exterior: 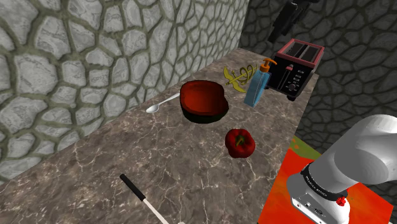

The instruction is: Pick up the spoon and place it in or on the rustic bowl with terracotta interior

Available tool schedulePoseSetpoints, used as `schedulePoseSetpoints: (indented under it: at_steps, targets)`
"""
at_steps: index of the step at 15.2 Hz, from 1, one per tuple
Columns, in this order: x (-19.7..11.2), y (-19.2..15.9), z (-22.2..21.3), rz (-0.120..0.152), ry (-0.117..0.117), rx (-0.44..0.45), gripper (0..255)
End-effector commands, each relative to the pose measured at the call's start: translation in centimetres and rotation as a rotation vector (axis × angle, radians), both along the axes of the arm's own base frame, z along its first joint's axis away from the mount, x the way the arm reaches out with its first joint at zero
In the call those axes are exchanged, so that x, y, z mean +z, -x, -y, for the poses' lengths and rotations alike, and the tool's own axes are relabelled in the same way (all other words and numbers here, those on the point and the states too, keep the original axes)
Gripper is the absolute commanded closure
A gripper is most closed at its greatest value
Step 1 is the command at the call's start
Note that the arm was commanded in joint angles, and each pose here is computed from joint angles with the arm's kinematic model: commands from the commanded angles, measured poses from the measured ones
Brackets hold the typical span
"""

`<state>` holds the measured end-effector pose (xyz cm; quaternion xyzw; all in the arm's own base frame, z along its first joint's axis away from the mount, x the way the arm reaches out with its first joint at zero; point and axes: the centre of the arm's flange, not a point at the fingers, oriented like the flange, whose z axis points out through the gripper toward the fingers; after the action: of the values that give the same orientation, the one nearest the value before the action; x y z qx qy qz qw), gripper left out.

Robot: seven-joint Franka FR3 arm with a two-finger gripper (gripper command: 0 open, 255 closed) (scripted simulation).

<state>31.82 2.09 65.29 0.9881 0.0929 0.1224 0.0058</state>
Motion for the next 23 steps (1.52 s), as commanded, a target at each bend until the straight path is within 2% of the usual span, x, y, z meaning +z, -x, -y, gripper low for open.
schedulePoseSetpoints:
  at_steps: [1, 23]
  targets:
    - [0.0, 0.0, 0.0, 0.000, 0.000, 0.000, 0]
    - [-15.4, -15.6, -19.6, -0.048, 0.011, 0.018, 0]
